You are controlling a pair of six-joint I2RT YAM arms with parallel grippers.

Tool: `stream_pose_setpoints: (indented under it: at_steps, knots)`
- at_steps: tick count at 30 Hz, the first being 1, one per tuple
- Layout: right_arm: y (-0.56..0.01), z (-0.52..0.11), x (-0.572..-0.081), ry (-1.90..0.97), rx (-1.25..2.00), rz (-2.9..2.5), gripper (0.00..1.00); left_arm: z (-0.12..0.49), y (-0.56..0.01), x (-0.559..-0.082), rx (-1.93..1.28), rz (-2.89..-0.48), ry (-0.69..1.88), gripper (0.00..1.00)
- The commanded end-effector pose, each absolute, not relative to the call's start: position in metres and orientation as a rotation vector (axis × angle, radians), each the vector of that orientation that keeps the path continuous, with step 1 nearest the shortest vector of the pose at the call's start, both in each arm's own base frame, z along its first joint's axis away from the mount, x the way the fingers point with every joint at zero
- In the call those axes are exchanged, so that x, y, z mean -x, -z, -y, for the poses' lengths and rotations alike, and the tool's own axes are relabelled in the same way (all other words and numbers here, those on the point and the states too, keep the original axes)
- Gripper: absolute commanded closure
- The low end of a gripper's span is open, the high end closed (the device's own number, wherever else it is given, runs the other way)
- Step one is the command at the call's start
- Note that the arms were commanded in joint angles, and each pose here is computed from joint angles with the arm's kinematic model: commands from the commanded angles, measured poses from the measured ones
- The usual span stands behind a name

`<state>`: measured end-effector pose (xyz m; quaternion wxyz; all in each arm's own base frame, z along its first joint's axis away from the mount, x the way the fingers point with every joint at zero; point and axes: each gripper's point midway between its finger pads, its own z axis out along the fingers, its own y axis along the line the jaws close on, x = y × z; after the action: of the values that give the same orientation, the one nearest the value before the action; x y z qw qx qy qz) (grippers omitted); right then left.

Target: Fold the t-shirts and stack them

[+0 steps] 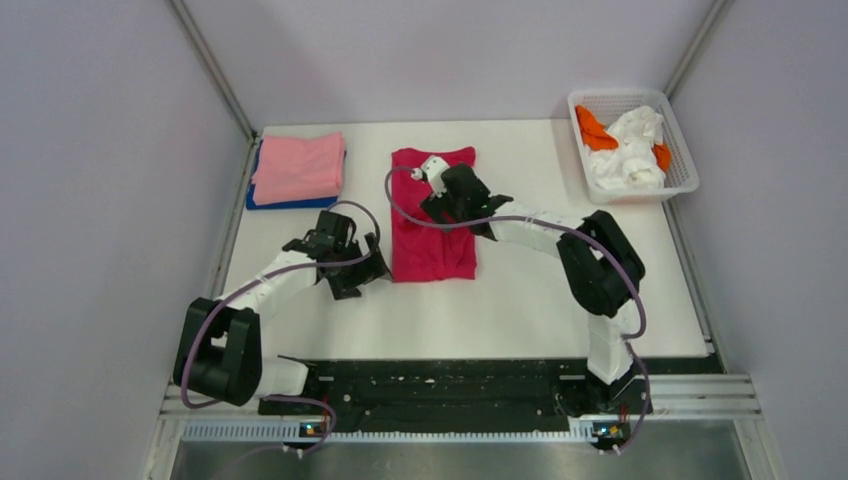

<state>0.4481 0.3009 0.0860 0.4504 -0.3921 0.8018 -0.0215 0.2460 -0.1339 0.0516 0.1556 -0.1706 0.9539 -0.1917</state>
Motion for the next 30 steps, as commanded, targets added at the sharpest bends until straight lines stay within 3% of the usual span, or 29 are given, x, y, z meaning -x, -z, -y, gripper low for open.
stream_pose_setpoints:
  at_steps: [1, 5, 11, 14, 17, 21, 27, 30]
  knots:
    - [-0.169, -0.273, -0.444, 0.065, 0.678, -1.886, 0.03, 0.153, -0.063, -0.26, 0.425, -2.672, 0.688, 0.01]
    - [-0.179, -0.242, -0.409, -0.027, 0.421, -1.962, 0.01, 0.164, -0.064, -0.264, 0.401, -2.662, 0.743, 0.07]
    - [-0.161, -0.225, -0.348, -0.507, 0.158, -2.138, 0.02, 0.181, -0.056, -0.269, 0.371, -2.683, 0.792, 0.15]
    - [-0.142, -0.238, -0.31, -0.739, 0.182, -2.175, 0.09, 0.183, -0.048, -0.274, 0.38, -2.694, 0.787, 0.23]
    - [-0.126, -0.25, -0.283, -0.912, 0.197, -2.199, 0.25, 0.185, -0.041, -0.279, 0.39, -2.712, 0.783, 0.33]
    - [-0.101, -0.258, -0.27, -0.997, 0.218, -2.256, 0.39, 0.186, -0.031, -0.282, 0.403, -2.734, 0.775, 0.43]
    - [-0.079, -0.27, -0.279, -1.027, 0.253, -2.257, 0.44, 0.186, -0.023, -0.292, 0.423, -2.747, 0.734, 0.55]
    - [-0.064, -0.274, -0.285, -1.013, 0.253, -2.299, 0.46, 0.186, -0.018, -0.297, 0.434, -2.76, 0.717, 0.66]
